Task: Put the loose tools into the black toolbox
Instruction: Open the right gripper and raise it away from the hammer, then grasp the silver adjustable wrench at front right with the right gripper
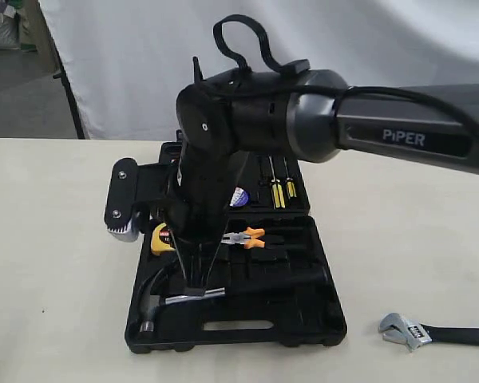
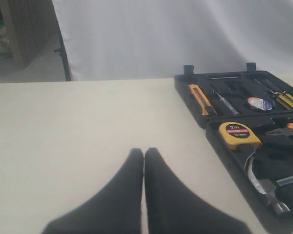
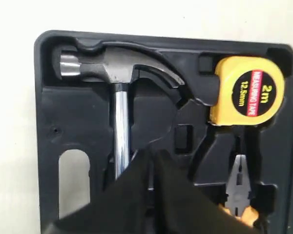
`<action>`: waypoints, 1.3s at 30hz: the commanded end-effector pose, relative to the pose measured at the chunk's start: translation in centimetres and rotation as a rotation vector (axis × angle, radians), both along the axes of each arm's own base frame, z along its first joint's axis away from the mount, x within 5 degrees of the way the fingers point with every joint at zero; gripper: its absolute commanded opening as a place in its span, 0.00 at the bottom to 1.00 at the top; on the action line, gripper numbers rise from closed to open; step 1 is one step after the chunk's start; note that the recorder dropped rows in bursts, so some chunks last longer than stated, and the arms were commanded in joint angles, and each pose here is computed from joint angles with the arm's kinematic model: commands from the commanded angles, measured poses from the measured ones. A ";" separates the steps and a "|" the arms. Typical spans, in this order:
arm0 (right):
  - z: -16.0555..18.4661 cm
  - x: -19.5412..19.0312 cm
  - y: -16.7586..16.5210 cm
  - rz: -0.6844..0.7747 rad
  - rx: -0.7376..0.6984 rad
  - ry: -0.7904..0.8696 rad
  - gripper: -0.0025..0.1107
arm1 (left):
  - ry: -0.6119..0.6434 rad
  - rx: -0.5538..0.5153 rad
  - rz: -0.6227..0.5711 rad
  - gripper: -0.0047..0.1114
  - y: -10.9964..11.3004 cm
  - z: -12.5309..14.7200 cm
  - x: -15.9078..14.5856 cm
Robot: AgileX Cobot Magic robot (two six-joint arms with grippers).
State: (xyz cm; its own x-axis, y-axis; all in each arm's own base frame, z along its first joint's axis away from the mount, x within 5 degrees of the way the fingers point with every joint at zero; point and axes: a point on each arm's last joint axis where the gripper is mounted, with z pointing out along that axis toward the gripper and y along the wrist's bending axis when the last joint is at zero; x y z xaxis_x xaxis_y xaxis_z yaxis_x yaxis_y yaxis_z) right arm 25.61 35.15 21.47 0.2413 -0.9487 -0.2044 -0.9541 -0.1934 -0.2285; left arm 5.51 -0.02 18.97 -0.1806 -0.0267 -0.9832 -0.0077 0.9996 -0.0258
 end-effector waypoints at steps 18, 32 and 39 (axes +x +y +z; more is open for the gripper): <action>1.7 1.7 -3.3 -0.240 -0.038 0.082 0.03 | 0.000 -0.004 -0.004 0.05 0.0 -0.1 0.0; 6.2 4.7 -15.3 -0.629 -0.098 0.086 0.03 | 0.000 -0.004 -0.004 0.05 0.0 -0.1 0.0; -1.9 4.3 -22.5 -0.620 -0.246 0.206 0.03 | 0.000 -0.004 -0.004 0.05 0.0 -0.1 0.0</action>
